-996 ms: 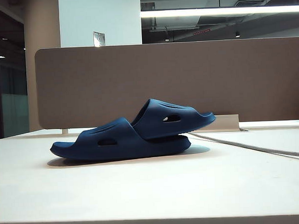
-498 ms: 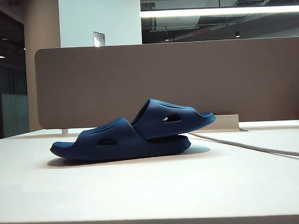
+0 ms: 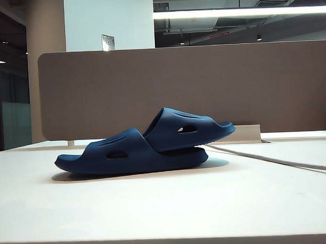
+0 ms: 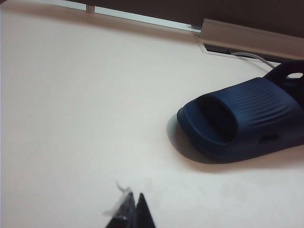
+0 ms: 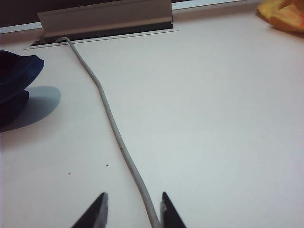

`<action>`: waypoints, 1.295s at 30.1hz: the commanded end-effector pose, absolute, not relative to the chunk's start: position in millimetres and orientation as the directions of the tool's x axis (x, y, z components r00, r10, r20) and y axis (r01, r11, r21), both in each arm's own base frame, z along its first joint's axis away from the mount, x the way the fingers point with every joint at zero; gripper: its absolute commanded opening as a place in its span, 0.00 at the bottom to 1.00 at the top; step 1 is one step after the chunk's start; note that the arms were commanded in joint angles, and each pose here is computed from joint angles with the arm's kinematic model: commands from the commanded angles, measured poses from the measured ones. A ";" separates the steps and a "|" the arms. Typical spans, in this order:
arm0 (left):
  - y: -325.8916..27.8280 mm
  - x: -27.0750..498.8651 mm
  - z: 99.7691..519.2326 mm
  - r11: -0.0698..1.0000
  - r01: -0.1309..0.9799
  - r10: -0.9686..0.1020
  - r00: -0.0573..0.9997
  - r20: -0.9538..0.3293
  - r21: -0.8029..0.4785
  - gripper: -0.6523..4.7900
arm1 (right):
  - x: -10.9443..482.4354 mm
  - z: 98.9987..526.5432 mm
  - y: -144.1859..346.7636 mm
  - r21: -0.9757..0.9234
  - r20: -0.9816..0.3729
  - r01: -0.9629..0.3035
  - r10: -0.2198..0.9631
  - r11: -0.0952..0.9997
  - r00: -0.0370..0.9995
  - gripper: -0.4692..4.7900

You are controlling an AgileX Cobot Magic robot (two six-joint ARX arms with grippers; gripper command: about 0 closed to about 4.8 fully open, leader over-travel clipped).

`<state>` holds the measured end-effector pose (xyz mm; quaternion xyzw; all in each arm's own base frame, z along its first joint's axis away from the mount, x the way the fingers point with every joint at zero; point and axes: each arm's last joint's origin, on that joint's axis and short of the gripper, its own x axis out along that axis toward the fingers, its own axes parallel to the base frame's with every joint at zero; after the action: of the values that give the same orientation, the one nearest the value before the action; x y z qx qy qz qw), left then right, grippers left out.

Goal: Interlock the pair of blue slippers on the table with their fronts facing up.

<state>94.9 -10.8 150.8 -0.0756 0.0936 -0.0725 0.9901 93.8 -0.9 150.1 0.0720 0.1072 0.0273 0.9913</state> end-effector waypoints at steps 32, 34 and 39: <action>-10.9 95.4 148.8 0.986 0.166 -0.159 0.971 -0.178 0.022 0.11 | 94.1 150.7 -1.5 -0.015 -0.202 -0.047 0.043 0.999 0.978 0.36; -10.9 95.4 148.7 0.986 0.165 -0.159 0.971 -0.178 0.021 0.11 | 94.1 150.6 -1.5 -0.015 -0.203 -0.047 0.043 0.999 0.978 0.36; -10.9 95.4 148.8 0.986 0.164 -0.159 0.971 -0.177 0.013 0.11 | 94.1 150.4 -1.6 -0.013 -0.204 -0.046 0.043 0.999 0.978 0.36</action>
<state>95.1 -10.8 150.8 0.0152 0.0843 -0.0807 0.9930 93.9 -1.6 149.9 -0.0069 0.1054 0.0227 0.9941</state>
